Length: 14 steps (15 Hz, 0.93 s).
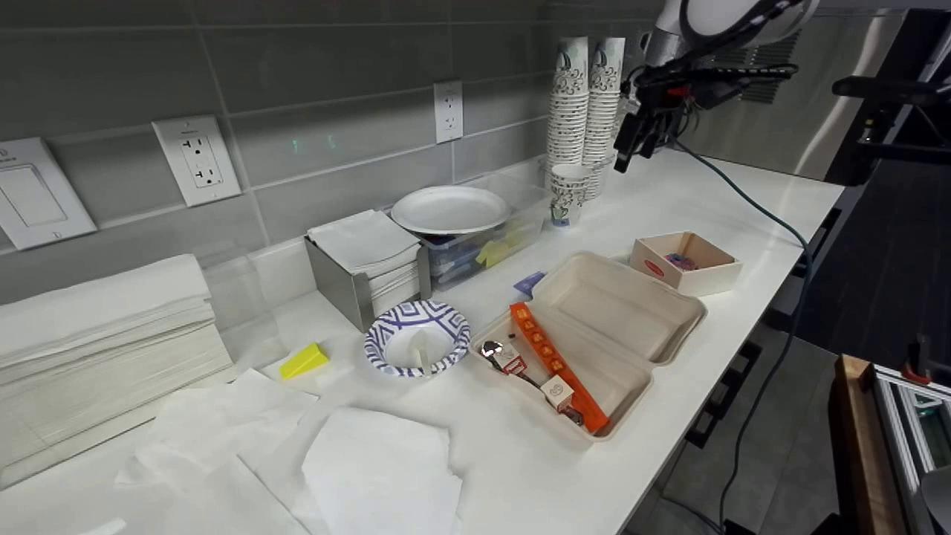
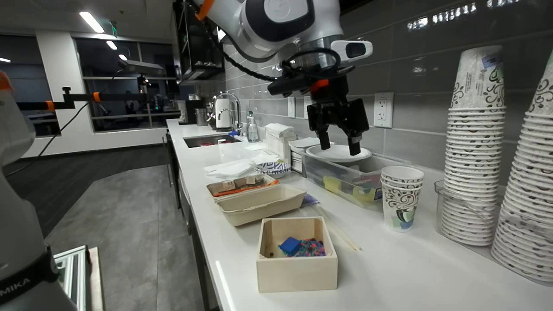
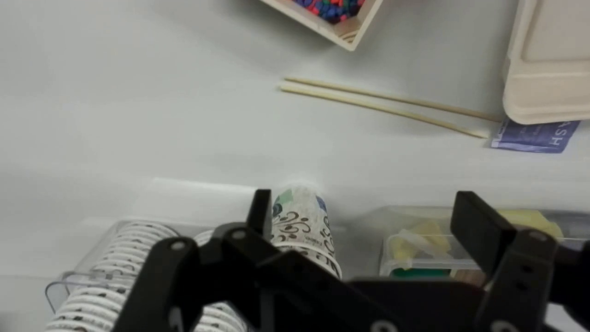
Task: Place the small white container in the three stacked cups
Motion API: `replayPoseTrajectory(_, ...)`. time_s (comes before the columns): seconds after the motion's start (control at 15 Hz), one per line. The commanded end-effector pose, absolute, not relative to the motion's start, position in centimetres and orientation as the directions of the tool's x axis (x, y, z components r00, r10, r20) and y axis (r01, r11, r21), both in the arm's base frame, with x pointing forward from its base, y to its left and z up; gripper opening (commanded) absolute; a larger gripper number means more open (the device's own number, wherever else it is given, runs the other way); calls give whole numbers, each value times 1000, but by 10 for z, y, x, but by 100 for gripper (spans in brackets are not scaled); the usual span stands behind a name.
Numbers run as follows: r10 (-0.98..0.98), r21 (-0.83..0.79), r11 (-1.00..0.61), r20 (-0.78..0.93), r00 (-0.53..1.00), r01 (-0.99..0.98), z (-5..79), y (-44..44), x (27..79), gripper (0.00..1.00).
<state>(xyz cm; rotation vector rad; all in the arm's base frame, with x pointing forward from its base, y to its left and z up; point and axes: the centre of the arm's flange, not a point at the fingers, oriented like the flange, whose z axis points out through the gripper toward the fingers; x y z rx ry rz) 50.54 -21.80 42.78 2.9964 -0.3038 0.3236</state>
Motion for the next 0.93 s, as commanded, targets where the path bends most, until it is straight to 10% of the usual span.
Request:
replayPoseTrajectory(0.0,-100,94,-985,365,926,-143,429,-201,445,100)
replayPoseTrajectory(0.53,-226,57,-972,4,974,-226,515,-170,377,100)
replayPoseTrajectory(0.87,-203,53,-977,81,976,-207,483,-180,388,100)
